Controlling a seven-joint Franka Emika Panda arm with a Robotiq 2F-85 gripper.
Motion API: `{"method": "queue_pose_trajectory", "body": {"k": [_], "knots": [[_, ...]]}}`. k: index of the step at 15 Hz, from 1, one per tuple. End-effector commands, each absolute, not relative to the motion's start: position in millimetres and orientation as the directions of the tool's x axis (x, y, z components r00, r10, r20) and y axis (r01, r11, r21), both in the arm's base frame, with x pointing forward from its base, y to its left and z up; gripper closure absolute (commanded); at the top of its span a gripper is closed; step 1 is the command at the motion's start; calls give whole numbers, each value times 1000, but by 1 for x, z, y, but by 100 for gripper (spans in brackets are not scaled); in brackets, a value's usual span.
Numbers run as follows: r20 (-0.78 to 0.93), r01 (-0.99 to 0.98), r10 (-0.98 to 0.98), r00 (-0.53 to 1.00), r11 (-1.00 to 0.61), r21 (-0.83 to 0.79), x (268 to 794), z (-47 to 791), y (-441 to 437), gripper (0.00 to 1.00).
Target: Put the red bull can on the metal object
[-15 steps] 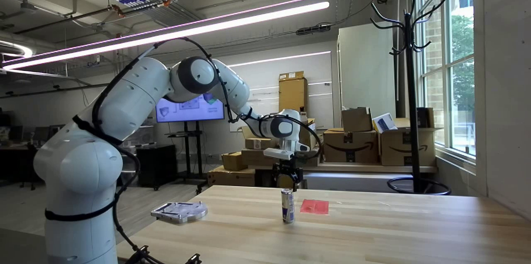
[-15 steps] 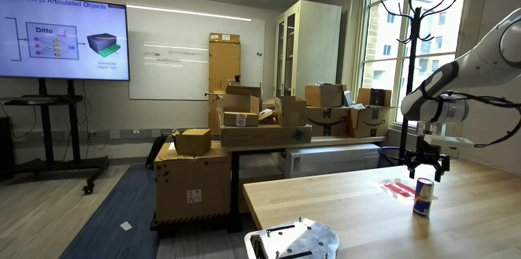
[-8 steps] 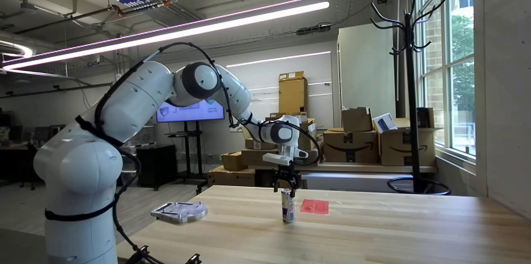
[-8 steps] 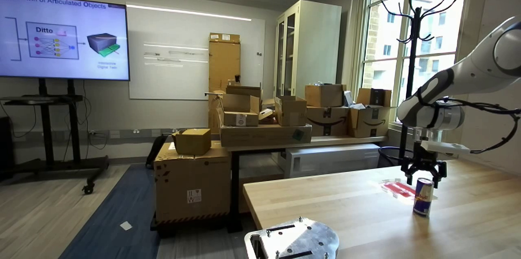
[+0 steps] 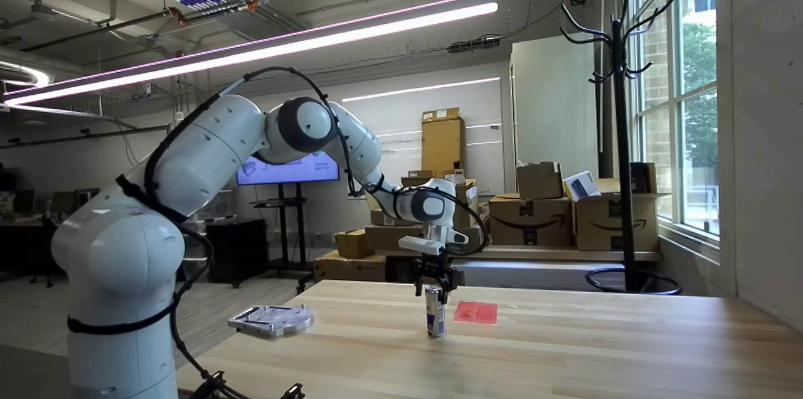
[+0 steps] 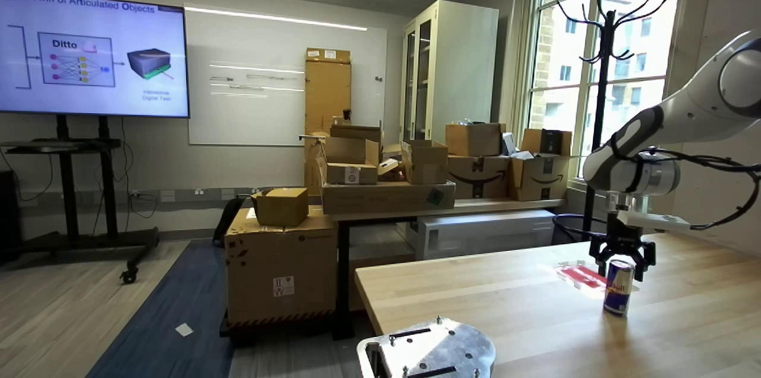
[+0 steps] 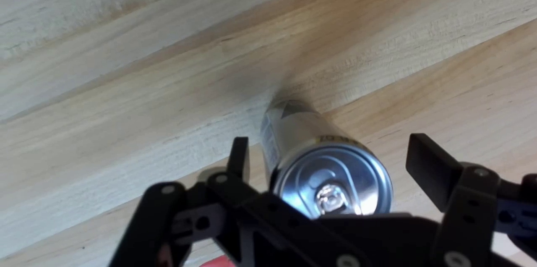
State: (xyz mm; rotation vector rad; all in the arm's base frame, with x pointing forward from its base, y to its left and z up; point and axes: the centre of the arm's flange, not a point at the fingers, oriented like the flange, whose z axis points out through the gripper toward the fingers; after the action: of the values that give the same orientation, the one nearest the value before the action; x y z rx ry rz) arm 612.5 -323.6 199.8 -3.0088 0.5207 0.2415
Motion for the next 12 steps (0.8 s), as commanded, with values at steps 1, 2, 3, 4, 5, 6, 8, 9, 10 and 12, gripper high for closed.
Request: {"method": "queue_pose_trajectory", "body": {"k": [1,2,3,4,5,6,8,9,10,12], "knots": [[-176,-328,-314,933,-943,-58,621,202,-331,29],[-173,-328,-315,933,-943,-57,621,203,-331,32],[-171,-328,-315,934,-943,-57,622,203,-332,39],[-168,-327,-314,935,-944,-56,622,204,-332,49],[-165,-324,-312,936,-945,-53,623,205,-332,56],[-162,-320,-308,937,-946,-52,624,207,-331,64],[-150,-309,-299,942,-950,-52,623,215,-327,67],[-143,-301,-290,946,-952,-58,624,221,-324,67],[-133,-289,-278,951,-955,-66,624,230,-320,67],[-95,-246,-239,966,-966,-79,627,256,-305,67]]}}
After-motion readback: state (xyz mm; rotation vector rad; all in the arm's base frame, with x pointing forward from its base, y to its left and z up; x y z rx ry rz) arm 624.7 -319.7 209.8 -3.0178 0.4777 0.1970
